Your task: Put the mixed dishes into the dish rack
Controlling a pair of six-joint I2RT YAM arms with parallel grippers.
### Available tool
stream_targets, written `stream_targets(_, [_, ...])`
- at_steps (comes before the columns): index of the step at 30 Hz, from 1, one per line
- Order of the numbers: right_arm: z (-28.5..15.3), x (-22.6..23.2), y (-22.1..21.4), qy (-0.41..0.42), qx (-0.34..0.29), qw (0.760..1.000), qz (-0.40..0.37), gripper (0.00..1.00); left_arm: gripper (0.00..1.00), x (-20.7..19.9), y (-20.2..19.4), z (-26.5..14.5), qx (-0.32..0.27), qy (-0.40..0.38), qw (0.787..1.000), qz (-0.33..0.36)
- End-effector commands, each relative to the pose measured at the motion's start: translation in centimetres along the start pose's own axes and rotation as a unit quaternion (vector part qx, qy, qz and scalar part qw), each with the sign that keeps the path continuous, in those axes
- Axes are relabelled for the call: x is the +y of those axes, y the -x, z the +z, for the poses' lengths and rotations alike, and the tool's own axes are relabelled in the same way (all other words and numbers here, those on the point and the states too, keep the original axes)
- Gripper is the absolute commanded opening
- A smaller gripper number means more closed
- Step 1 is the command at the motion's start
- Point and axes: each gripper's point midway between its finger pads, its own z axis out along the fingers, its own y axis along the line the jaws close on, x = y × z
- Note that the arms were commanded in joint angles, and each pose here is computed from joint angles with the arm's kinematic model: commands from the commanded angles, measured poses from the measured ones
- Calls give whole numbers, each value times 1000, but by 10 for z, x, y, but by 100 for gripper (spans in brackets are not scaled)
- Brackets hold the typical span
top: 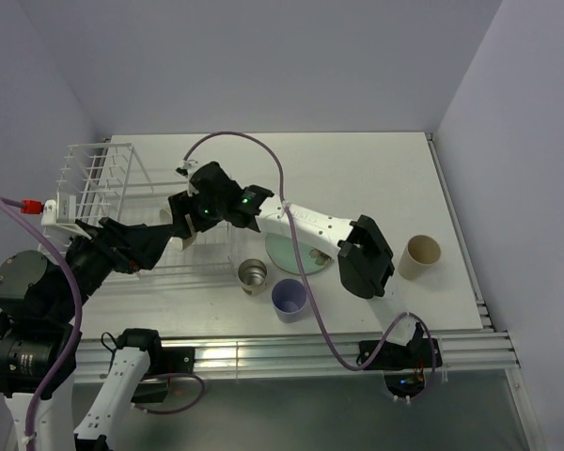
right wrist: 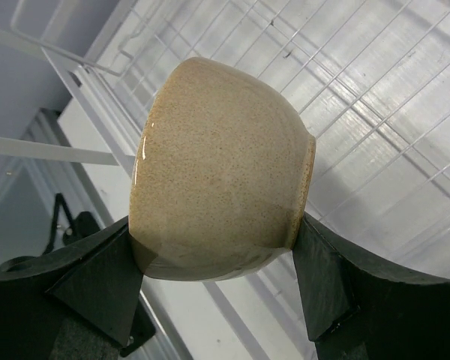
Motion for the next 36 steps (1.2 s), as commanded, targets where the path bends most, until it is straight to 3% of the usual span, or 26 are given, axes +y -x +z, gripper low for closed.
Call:
stream_targets(1, [-11, 15, 43, -17, -62, 996, -55, 0, 95, 1, 2, 3, -5, 0, 1000, 12])
stream_targets(17, [4, -7, 44, -142, -64, 977, -149, 0, 95, 7, -5, 8, 3, -2, 1000, 7])
stream_targets(36, [13, -45, 49, -280, -76, 921, -259, 0, 95, 9, -7, 13, 8, -4, 1000, 7])
